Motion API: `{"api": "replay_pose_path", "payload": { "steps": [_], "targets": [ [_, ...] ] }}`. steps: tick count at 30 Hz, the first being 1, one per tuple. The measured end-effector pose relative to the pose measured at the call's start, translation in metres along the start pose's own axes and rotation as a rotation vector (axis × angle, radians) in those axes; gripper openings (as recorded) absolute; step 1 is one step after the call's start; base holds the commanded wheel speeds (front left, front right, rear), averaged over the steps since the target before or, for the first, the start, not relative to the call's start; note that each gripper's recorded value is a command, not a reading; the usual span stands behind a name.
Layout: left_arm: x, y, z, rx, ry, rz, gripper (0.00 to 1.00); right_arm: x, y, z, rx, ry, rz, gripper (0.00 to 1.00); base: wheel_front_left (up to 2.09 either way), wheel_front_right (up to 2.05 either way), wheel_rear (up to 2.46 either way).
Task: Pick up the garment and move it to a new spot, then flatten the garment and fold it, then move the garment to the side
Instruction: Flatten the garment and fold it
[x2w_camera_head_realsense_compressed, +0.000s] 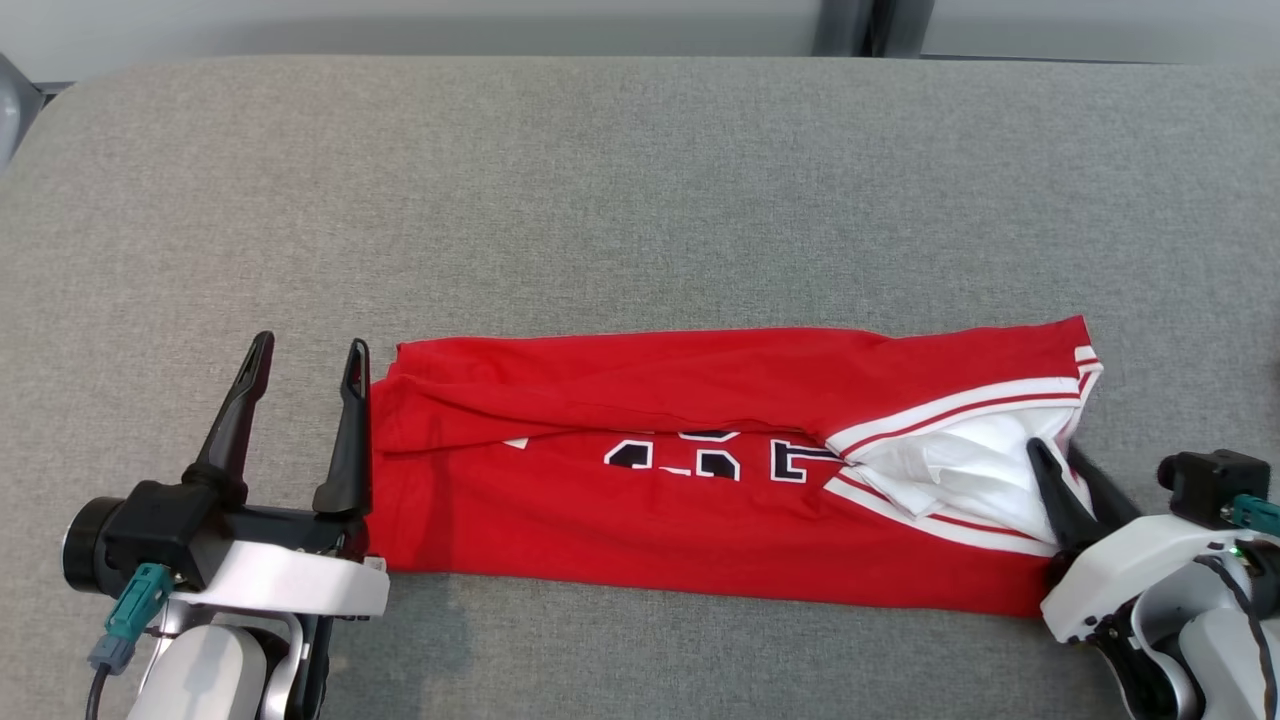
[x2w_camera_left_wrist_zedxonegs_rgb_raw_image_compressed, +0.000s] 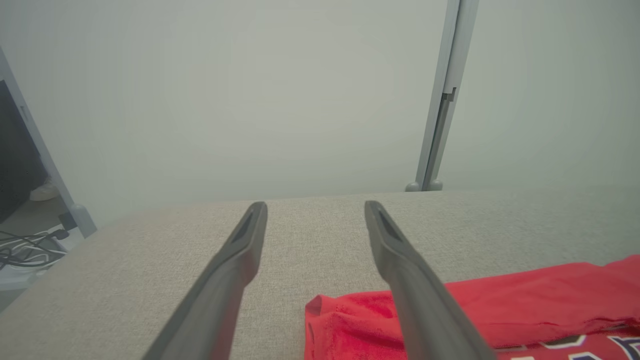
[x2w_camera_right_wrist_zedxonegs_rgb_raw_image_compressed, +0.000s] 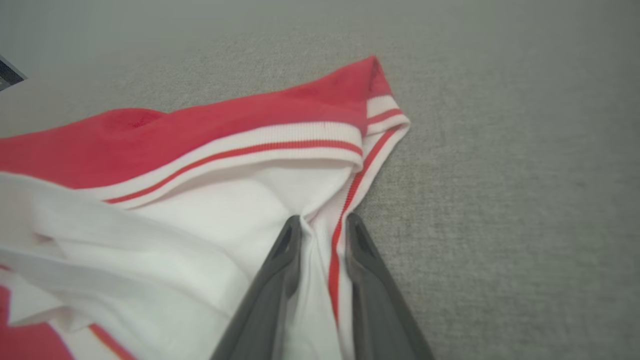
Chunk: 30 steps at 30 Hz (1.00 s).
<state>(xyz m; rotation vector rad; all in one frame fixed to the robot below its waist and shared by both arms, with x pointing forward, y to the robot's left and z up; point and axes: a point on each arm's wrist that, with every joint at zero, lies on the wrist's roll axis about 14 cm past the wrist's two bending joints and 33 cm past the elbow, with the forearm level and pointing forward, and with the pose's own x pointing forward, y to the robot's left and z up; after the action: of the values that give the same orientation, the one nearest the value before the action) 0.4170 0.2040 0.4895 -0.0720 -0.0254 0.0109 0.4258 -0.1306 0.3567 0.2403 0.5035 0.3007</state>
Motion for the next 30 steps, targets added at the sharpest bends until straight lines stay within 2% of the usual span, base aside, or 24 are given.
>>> {"api": "replay_pose_path", "payload": {
  "steps": [7, 17, 20, 25, 30],
  "targets": [
    [0.006, -0.003, -0.002, -0.003, 0.0, -0.007, 1.0, -0.005, -0.005, 0.012, 0.013, -0.058, -0.004, 0.0, 0.0, 0.0, 0.0],
    [0.015, -0.015, -0.002, -0.011, -0.011, -0.042, 1.0, -0.051, -0.086, 0.048, -0.032, -0.188, -0.211, 0.0, 0.0, 0.0, 0.0],
    [0.017, -0.018, -0.003, -0.015, -0.01, -0.053, 1.0, -0.061, -0.097, 0.051, -0.036, -0.193, -0.244, 0.0, 0.0, 0.0, 0.0],
    [0.02, -0.024, -0.004, -0.023, -0.011, -0.073, 1.0, -0.059, -0.079, 0.067, -0.041, -0.228, -0.2, 0.0, 0.0, 0.0, 0.0],
    [0.023, -0.028, -0.002, -0.02, -0.019, -0.085, 1.0, -0.048, -0.019, 0.1, -0.051, -0.308, -0.033, 0.0, 0.0, 0.0, 0.0]
  ]
}}
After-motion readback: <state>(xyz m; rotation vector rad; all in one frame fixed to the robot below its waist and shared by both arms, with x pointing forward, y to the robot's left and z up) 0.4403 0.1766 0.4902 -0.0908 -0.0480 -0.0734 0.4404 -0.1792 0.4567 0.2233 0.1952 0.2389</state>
